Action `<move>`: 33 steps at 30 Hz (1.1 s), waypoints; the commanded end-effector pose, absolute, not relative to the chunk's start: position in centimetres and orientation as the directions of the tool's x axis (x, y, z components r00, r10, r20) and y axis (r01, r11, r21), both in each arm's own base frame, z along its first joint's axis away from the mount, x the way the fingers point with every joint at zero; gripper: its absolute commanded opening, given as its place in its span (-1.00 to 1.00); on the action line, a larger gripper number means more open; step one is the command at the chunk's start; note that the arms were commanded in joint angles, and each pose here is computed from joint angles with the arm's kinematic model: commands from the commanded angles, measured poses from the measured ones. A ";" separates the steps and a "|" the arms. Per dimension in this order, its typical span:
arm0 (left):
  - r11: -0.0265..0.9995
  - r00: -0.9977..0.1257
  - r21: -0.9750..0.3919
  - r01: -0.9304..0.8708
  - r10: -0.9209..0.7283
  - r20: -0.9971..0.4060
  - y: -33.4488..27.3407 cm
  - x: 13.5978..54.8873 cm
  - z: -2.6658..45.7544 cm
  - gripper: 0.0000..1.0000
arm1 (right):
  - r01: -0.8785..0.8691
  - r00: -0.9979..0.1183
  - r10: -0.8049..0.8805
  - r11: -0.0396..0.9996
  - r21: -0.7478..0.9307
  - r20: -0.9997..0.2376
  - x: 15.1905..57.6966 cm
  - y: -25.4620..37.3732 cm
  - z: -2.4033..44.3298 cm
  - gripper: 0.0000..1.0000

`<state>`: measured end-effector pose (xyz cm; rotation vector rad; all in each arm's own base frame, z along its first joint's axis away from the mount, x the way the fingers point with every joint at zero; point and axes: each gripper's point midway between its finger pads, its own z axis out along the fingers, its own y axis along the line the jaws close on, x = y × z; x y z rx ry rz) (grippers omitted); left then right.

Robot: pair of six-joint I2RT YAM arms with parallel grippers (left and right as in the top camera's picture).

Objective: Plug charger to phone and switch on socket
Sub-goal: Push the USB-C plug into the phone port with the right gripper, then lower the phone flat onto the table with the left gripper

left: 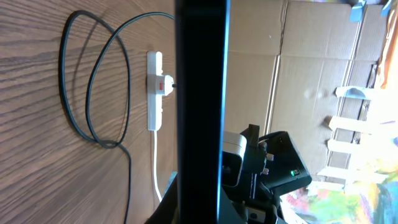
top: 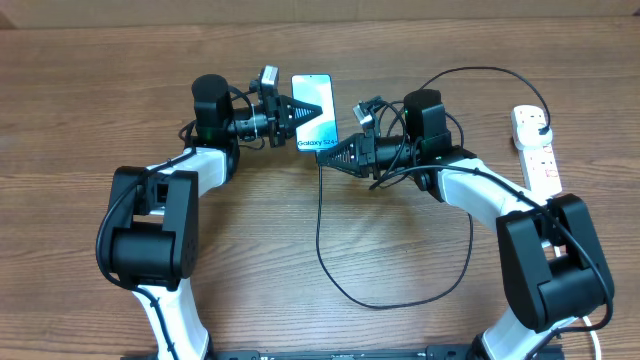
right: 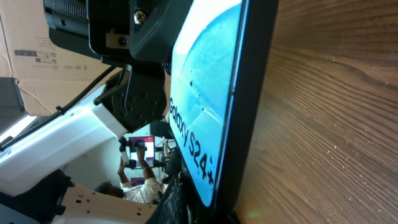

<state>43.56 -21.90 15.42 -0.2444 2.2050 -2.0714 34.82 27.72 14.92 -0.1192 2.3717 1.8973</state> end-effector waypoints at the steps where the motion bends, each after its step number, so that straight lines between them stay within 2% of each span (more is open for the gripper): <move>1: 0.027 -0.997 -0.998 -0.061 0.054 0.062 -23.5 39.4 16.5 -0.91 | -0.140 -0.971 0.139 0.321 0.937 -0.193 37.7 26.5 13.8 -0.92; 21: 0.017 -0.993 -0.999 -0.029 0.115 0.031 -24.0 38.2 16.6 -0.91 | -0.134 -0.966 0.164 0.342 0.930 -0.199 38.2 26.3 13.5 -0.92; 29: 0.029 -0.999 -0.999 -0.026 0.046 0.027 -23.7 39.4 16.3 -0.91 | -0.218 -0.967 0.067 0.284 0.934 -0.247 36.7 26.9 14.4 -0.92; 31: 0.032 -0.999 -0.999 -0.027 0.029 0.027 -23.6 39.8 16.2 -0.91 | -0.227 -0.968 0.048 0.267 0.937 -0.248 36.4 27.0 14.6 -0.69; 32: 0.033 -0.999 -0.999 -0.027 0.020 0.028 -23.5 39.9 16.2 -0.91 | -0.227 -0.968 0.046 0.265 0.937 -0.247 36.3 27.0 14.6 -0.45; 33: 0.035 -0.999 -0.999 -0.032 0.011 0.032 -23.5 40.1 16.2 -0.91 | -0.235 -0.966 0.040 0.262 0.936 -0.254 36.2 27.0 14.6 -0.34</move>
